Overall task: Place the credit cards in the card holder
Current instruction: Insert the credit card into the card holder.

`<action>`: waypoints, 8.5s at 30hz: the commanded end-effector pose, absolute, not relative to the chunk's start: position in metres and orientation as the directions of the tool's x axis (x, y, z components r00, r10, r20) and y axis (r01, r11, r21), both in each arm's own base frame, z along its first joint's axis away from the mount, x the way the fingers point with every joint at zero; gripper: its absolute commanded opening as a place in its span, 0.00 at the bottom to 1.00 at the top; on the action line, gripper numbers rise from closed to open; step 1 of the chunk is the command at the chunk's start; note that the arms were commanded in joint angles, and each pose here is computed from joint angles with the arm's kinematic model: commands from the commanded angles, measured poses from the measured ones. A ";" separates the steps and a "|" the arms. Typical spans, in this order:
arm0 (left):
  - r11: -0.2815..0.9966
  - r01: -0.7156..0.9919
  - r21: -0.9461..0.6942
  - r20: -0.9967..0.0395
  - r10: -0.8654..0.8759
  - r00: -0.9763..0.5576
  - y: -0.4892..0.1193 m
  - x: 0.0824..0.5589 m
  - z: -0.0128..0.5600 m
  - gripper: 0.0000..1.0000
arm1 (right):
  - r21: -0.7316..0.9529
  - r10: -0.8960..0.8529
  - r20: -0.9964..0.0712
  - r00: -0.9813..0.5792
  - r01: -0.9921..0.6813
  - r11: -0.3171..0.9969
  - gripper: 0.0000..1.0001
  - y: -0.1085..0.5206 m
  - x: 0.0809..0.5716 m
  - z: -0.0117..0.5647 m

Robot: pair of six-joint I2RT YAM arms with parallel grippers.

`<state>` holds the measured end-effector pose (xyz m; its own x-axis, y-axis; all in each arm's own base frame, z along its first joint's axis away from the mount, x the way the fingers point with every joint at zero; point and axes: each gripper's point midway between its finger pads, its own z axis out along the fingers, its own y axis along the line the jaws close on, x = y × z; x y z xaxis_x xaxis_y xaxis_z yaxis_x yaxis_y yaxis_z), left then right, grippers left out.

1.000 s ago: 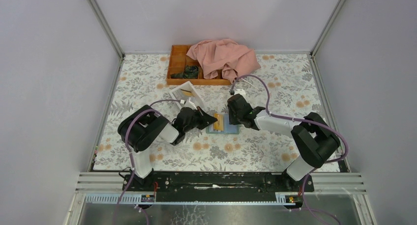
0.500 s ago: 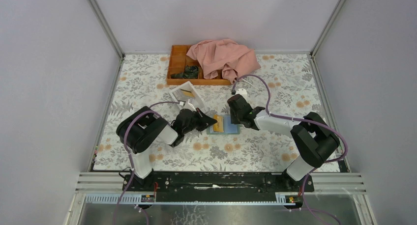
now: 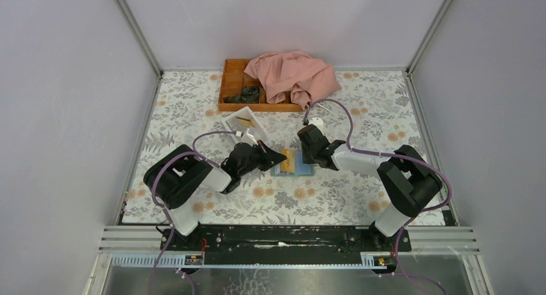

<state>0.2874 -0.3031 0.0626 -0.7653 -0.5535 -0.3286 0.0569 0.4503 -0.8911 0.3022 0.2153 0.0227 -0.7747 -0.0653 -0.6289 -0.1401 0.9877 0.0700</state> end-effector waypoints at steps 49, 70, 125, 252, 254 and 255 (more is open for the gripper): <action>0.521 0.029 -0.853 -0.357 -0.542 -0.761 -0.308 0.290 0.044 0.00 | 0.081 -0.048 -0.630 -0.775 -0.126 0.989 0.33 0.214 0.305 0.022; 0.556 0.018 -0.831 -0.363 -0.516 -0.776 -0.315 0.293 0.033 0.00 | 0.082 -0.048 -0.629 -0.776 -0.127 0.988 0.33 0.213 0.303 0.022; 0.562 -0.204 -0.802 -0.225 -0.600 -0.768 -0.306 0.291 0.016 0.00 | 0.082 -0.040 -0.630 -0.775 -0.118 0.990 0.35 0.209 0.300 0.022; 0.448 -0.240 -0.861 -0.087 -0.594 -0.800 -0.353 0.249 -0.023 0.00 | 0.106 -0.011 -0.610 -0.792 -0.095 0.990 0.36 0.204 0.289 0.013; 0.458 -0.244 -0.854 -0.088 -0.591 -0.802 -0.354 0.247 -0.026 0.00 | 0.106 -0.011 -0.609 -0.793 -0.095 0.990 0.36 0.204 0.288 0.013; 0.464 -0.247 -0.851 -0.089 -0.591 -0.802 -0.354 0.247 -0.027 0.00 | 0.105 -0.012 -0.610 -0.793 -0.095 0.990 0.36 0.204 0.288 0.013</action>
<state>0.2817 -0.3496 0.0192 -0.7251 -0.6737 -0.1425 -0.1500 0.3565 -0.9222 0.2965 0.2048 0.0147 -0.7773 -0.0247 -0.6287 -0.1019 0.9910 0.0870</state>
